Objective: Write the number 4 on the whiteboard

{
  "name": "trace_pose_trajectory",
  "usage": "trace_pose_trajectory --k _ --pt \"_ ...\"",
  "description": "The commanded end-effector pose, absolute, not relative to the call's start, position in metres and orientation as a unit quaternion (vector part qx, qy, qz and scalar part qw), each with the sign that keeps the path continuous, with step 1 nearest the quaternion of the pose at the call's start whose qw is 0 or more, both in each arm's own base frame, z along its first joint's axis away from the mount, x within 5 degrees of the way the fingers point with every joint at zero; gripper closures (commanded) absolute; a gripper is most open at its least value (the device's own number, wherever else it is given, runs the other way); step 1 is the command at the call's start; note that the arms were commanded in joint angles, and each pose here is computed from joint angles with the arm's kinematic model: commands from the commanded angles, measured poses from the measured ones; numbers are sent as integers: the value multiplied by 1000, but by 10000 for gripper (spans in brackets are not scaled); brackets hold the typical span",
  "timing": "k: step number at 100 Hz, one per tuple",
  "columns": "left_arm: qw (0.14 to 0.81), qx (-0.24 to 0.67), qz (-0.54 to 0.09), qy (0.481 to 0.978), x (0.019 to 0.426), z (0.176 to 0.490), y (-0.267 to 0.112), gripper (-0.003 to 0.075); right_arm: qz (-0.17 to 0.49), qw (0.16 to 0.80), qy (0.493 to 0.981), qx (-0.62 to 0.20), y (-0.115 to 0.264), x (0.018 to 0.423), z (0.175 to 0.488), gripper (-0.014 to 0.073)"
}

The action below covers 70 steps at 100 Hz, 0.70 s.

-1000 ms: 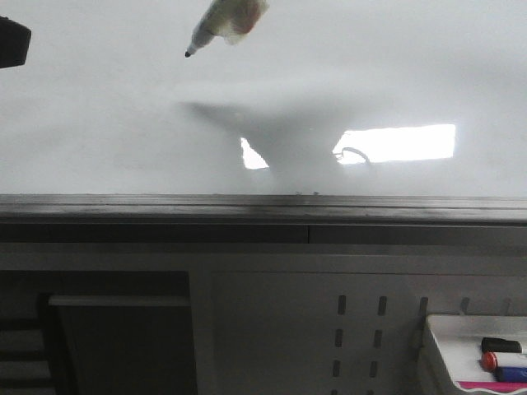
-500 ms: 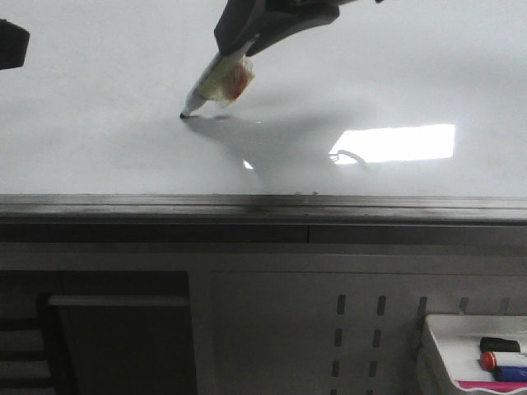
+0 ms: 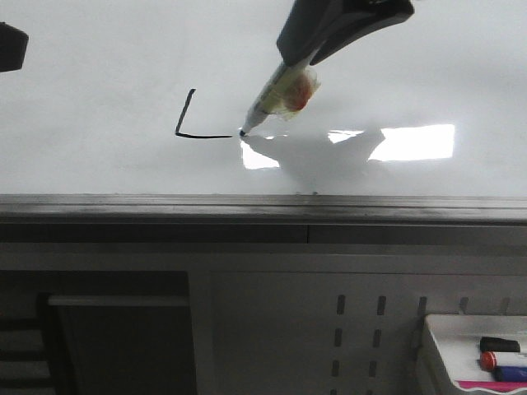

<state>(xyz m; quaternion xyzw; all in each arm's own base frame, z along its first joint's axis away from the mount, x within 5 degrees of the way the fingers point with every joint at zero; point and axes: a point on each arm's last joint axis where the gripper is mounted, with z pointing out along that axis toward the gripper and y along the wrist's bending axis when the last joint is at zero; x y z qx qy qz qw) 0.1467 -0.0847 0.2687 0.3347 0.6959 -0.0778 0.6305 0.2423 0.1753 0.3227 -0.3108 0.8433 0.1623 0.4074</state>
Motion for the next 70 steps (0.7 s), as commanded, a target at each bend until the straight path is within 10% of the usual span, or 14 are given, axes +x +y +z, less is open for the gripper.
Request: trace_pose_trajectory --k 1,70 --pt "663 318 -98 670 147 284 -87 417 166 456 820 -304 170 239 347 659" --pt "662 318 -98 671 147 284 -87 417 177 464 809 -315 198 259 351 659"
